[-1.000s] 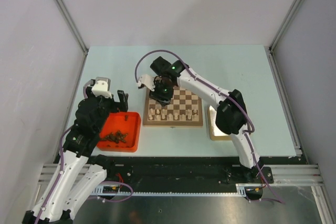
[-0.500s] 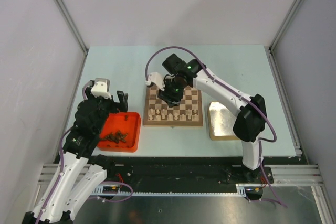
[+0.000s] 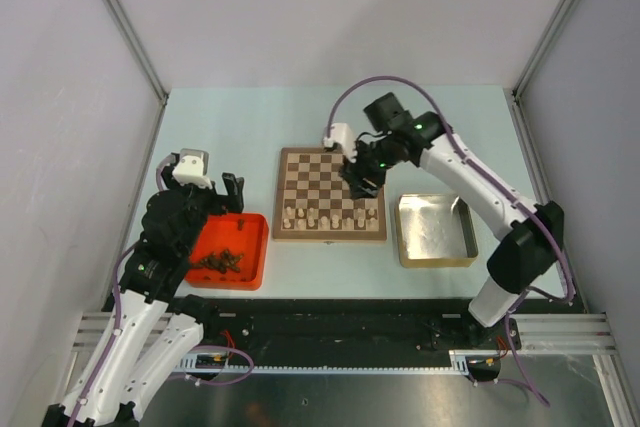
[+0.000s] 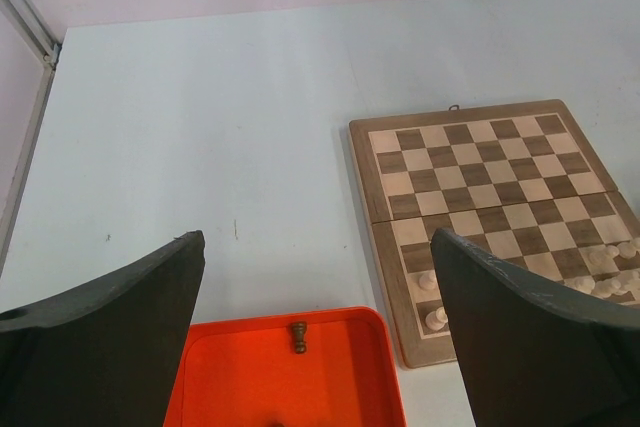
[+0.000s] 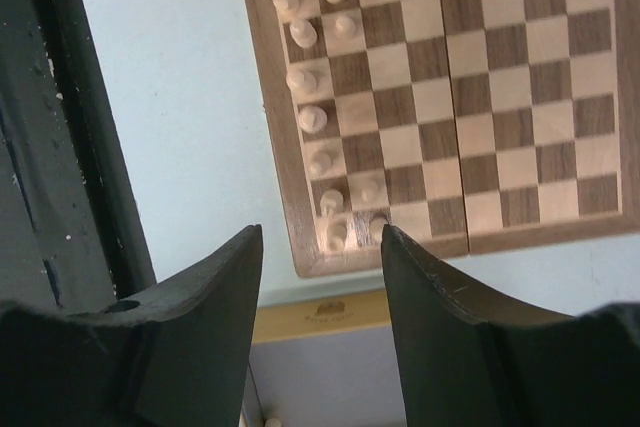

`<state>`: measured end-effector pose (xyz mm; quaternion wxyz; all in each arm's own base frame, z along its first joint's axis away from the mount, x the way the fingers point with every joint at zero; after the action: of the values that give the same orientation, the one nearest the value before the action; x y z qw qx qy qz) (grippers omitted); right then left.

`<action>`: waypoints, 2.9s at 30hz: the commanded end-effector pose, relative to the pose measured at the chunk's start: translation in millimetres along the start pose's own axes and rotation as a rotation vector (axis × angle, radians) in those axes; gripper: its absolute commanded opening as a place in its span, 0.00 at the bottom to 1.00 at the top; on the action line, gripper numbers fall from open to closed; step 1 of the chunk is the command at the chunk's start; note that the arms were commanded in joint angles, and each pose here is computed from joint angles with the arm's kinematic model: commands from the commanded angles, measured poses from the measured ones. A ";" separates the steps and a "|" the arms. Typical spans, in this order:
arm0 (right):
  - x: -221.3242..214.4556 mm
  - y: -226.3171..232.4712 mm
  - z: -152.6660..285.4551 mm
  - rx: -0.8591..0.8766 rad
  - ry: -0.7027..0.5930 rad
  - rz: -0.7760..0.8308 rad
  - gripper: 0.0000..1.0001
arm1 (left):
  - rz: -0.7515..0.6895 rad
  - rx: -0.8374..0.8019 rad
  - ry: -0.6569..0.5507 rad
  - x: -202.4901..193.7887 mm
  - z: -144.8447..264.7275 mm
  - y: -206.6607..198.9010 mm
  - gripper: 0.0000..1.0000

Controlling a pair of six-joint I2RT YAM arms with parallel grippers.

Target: Set up the chess pieces on the board

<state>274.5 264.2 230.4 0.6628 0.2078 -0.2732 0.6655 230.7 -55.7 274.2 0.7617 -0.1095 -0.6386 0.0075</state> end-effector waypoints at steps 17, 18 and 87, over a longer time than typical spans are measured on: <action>-93.7 -15.3 118.1 -0.166 -0.430 -0.327 0.60 | -0.032 -0.028 0.002 -0.7 -6.7 -3.0 1.00; -96.6 -14.2 118.4 -0.165 -0.430 -0.334 0.60 | -0.032 -0.028 0.003 -1.1 -6.7 -3.0 1.00; -179.3 -44.4 194.2 -0.944 -0.290 -0.650 0.91 | 0.255 -0.384 0.040 25.6 15.6 -68.7 1.00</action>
<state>295.9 9.8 235.7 0.8242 0.0697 -0.5004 0.2560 221.9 -105.6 277.4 0.7672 -0.2674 -0.5824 -0.0249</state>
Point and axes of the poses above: each gripper's point midway between its finger pads, its own z axis back along the fingers, its own y axis along the line the jaws close on, x = y × z, the point moved 3 cm from there along z, back along the fingers, and after that the axes turned 9 degrees about z, right-handed, at the moved point
